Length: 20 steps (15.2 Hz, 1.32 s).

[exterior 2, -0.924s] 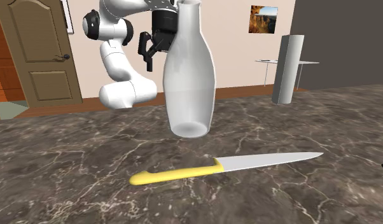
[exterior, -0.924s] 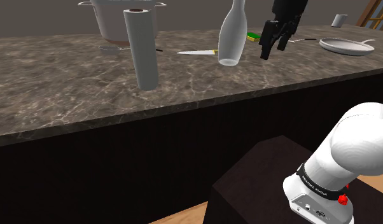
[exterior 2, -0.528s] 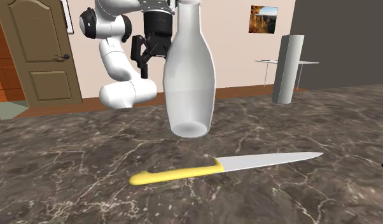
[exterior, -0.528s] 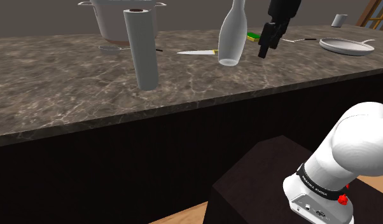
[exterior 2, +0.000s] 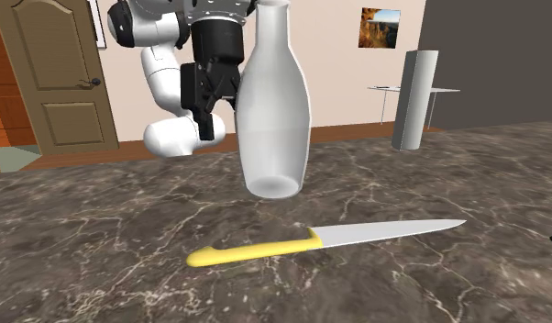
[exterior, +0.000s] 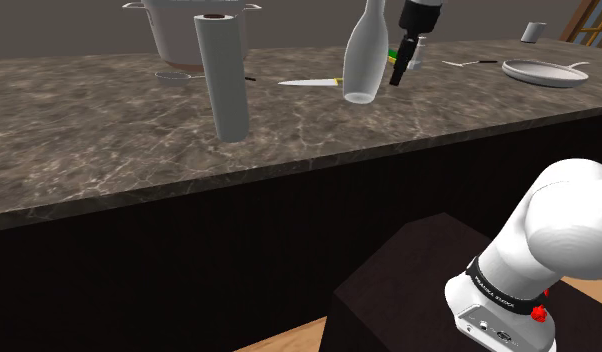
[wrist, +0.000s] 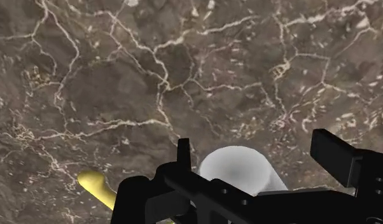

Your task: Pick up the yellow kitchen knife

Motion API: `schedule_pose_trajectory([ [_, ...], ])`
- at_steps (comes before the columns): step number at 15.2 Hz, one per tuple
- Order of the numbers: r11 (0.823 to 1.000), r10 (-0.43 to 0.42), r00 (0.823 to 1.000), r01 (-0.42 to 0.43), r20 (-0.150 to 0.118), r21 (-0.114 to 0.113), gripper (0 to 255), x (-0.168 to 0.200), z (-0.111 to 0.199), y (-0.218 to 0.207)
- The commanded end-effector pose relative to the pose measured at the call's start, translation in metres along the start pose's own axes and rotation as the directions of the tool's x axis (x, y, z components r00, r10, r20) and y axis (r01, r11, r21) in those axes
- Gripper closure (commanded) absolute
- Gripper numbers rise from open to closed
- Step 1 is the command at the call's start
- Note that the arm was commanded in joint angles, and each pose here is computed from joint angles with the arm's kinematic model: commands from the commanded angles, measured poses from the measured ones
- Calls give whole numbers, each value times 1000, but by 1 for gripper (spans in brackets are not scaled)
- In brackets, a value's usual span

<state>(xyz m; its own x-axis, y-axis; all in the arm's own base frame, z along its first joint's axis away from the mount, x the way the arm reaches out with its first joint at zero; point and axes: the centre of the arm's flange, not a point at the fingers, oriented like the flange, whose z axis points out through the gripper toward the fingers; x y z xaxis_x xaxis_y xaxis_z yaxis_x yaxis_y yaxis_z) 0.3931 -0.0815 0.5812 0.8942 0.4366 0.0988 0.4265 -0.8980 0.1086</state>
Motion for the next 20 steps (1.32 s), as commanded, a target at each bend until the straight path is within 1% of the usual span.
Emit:
schedule_pose_trajectory([
  [1, 996, -88, 996, 88, -20, 2, 0, 15, 5, 21],
  [4, 978, -208, 977, 208, -51, 6, 0, 40, 17, 48],
  [6, 958, -286, 956, 287, -71, 7, 0, 58, 24, 64],
  [8, 932, -362, 928, 364, -91, 6, 0, 77, 31, 78],
  [11, 880, -471, 874, 474, -121, 1, 0, 109, 41, 97],
  [14, 816, -572, 807, 578, -150, -7, 0, 143, 51, 111],
  [15, 800, -594, 789, 601, -156, -9, 0, 151, 53, 114],
  [20, 800, -594, 789, 601, -156, -9, 0, 148, 79, 111],
])
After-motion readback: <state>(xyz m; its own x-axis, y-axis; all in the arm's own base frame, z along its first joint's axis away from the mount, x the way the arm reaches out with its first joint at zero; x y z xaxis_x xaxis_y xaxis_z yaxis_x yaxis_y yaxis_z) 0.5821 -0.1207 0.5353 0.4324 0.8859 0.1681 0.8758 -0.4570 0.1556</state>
